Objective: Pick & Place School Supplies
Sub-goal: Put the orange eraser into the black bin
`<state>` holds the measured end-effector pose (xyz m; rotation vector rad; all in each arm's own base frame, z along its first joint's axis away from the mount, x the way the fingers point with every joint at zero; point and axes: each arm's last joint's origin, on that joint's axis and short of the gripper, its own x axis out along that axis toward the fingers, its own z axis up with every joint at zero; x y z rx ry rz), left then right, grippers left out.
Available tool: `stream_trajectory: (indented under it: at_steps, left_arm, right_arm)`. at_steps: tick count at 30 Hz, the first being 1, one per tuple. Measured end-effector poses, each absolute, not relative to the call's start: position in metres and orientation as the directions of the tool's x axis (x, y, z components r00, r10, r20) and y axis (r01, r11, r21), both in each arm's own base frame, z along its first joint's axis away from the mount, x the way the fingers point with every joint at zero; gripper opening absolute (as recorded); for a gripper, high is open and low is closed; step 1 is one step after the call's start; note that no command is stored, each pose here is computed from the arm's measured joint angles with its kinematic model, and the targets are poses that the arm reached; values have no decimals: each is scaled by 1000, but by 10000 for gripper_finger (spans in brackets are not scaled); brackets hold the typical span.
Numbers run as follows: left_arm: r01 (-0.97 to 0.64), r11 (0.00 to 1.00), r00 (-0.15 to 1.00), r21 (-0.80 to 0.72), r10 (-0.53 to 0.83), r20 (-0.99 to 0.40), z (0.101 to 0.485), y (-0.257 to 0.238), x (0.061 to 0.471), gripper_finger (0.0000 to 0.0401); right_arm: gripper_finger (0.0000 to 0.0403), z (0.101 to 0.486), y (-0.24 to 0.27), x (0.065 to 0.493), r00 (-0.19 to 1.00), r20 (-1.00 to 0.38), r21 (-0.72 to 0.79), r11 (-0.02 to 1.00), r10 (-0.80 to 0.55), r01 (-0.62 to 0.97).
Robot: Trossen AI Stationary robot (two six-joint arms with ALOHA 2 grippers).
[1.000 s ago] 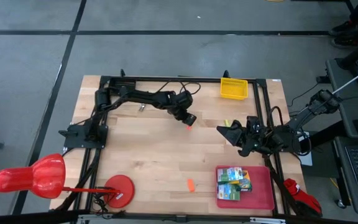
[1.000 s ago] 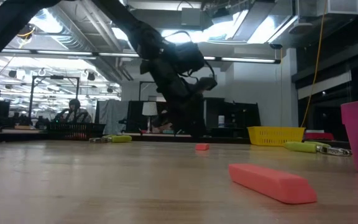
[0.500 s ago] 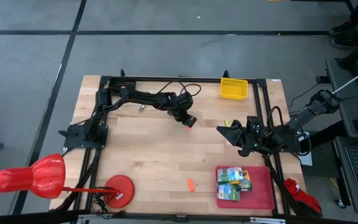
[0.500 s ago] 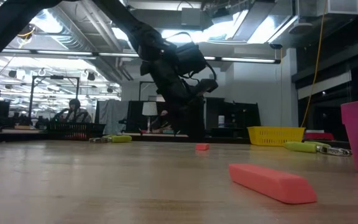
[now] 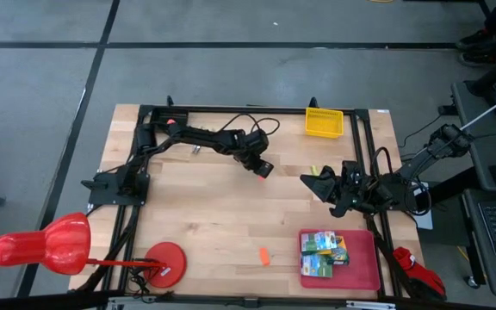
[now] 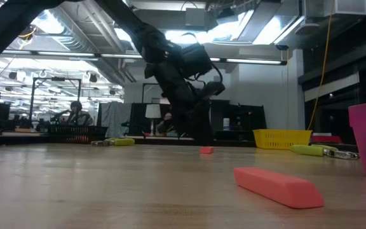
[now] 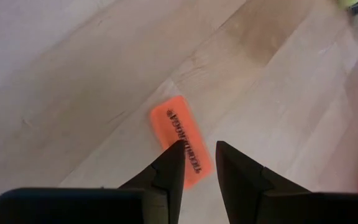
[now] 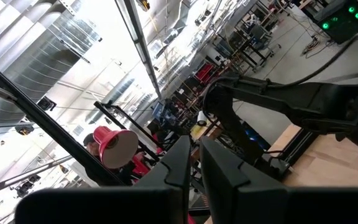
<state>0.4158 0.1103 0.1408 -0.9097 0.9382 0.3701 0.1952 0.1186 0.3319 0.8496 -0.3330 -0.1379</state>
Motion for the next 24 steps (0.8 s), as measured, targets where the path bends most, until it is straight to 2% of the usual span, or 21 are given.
stream_trajectory:
  at_steps: [5,15,24]
  left_arm:
    - [-647,580,540,-495,-110,-835,131,109,417,86]
    - [-689,642,404,-336,-45,-914,131,121,399,86]
    - [-673,653,422,-349,-48,-905,140,116,397,86]
  right_arm:
    - [39,332,119,195,941,236,754,657,-242,-20]
    - [39,332,121,194,946,240,760,648,-219,-42]
    - [39,332,122,194,946,239,761,648,-218,-43]
